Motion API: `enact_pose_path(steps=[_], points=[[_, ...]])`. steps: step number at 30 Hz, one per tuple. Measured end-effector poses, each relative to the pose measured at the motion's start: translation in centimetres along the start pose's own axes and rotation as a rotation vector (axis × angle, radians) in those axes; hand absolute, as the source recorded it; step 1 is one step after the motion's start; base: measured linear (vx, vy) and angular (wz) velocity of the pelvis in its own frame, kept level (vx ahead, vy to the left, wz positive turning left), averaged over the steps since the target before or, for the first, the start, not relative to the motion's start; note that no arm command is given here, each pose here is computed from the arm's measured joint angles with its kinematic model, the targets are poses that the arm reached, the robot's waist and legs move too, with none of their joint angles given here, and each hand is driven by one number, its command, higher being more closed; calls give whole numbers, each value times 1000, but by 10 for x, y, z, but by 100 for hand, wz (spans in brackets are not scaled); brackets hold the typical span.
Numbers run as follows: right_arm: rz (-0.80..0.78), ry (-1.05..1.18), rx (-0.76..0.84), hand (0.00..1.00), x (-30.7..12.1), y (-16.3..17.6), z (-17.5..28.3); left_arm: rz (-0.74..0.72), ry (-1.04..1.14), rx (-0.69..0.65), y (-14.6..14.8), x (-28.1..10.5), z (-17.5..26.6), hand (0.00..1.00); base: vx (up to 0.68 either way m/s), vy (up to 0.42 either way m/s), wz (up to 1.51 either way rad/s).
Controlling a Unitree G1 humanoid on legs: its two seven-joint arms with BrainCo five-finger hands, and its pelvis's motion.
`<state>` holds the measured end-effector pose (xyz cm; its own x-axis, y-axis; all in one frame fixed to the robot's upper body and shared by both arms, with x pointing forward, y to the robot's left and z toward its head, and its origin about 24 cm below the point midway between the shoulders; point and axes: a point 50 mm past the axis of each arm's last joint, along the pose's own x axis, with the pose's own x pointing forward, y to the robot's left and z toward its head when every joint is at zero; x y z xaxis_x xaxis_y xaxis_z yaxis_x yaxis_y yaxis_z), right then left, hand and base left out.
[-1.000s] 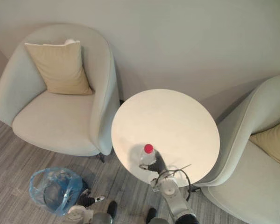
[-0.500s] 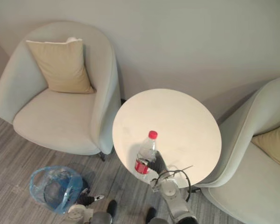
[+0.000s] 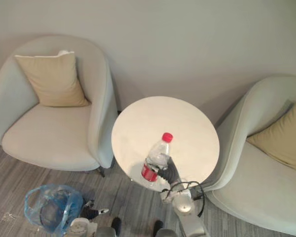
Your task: Gather rubbish on tea table into small bin, then transfer packed bag to large trash can.
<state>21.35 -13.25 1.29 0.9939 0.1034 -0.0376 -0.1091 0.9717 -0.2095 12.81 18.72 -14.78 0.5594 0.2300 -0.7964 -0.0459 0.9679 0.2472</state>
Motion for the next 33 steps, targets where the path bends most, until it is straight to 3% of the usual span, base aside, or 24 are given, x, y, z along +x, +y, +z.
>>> enact_pose_path(steps=[11, 17, 22, 33], points=[[-70, -223, 41, 100, 17, -2, 52, -6, -23, -82, -12, -3, 9, 0, -75, -25, 99], [-129, -88, 31, 100, 21, -10, 21, -26, 12, 84, -7, 0, 0, 0, -108, 88, 72], [-117, 49, 24, 100, 13, -6, -8, -48, 30, 146, -10, -1, -7, 0, -63, 103, 54], [-178, 91, 73, 100, -10, -15, -15, 13, 71, 45, 4, 0, -13, 0, 71, -60, 88]])
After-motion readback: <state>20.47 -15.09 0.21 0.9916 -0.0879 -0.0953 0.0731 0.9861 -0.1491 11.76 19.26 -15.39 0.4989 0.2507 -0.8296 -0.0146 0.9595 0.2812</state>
